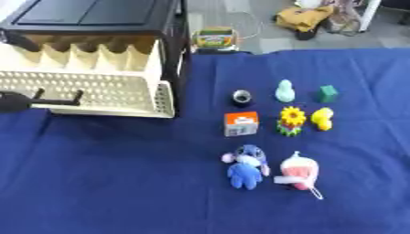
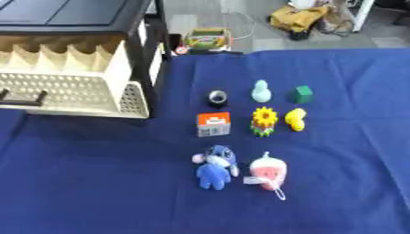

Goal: Pick up objects from table and place into drawer.

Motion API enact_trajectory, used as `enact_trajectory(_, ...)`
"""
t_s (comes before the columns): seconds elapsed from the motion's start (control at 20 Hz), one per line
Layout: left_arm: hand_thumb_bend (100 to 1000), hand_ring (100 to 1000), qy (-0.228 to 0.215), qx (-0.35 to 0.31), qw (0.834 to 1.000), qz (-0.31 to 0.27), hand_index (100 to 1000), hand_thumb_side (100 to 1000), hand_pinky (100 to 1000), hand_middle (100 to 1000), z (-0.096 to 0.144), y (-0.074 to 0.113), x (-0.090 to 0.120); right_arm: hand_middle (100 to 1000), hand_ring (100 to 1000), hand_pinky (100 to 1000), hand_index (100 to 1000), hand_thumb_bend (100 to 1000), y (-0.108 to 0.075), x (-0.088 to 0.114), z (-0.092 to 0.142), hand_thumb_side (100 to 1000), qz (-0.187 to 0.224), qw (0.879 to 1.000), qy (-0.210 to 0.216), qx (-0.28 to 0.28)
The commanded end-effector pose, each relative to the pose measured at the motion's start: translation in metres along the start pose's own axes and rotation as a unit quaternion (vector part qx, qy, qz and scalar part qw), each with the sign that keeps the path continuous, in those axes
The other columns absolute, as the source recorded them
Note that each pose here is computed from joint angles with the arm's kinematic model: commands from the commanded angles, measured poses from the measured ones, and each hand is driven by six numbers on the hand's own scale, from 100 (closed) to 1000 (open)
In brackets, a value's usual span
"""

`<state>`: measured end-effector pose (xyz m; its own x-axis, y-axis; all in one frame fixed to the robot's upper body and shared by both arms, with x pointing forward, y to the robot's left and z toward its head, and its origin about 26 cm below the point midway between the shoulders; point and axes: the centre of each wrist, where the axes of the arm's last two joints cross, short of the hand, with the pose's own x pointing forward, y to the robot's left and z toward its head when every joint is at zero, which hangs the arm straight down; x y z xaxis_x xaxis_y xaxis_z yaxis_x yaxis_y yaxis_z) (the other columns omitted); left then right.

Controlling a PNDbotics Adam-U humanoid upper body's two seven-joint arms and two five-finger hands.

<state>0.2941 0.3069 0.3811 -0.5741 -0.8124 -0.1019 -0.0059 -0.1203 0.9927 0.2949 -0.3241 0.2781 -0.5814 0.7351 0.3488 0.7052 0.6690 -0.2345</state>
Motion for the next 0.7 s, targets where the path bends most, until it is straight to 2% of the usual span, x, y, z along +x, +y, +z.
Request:
enact_trajectory(0.05, 498, 100, -0.009, 0.056, 0.998, -0.003, 921, 881, 100, 100, 0.017, 0.016, 0.006, 633, 704, 689, 796, 141, -0.009, 0.007, -0.015, 1000, 0.036, 0.999, -0.032, 0.012)
enact_trajectory(0.15, 485, 100, -0.013, 0.085, 0.996, 0.005, 921, 879, 100, 100, 0.024, 0.021, 0.008, 638, 708, 693, 803, 173, -0.011, 0.009, -0.018, 1000, 0.061, 0.997, -0.039, 0.030)
enact_trajectory(0.35, 469, 100, 0.020, 0.139, 0.990, 0.016, 912, 855, 100, 100, 0.038, 0.030, 0.006, 667, 726, 707, 812, 260, -0.008, 0.014, -0.020, 1000, 0.112, 0.988, -0.054, 0.087)
enact_trajectory(0.55, 500, 100, 0.053, 0.190, 0.980, 0.027, 874, 820, 100, 100, 0.045, 0.036, 0.004, 707, 747, 721, 829, 317, -0.003, 0.019, -0.020, 1000, 0.164, 0.972, -0.073, 0.149)
enact_trajectory(0.7, 513, 100, 0.082, 0.226, 0.970, 0.030, 855, 797, 100, 100, 0.050, 0.041, 0.004, 731, 760, 728, 840, 339, -0.001, 0.021, -0.018, 1000, 0.202, 0.956, -0.092, 0.194)
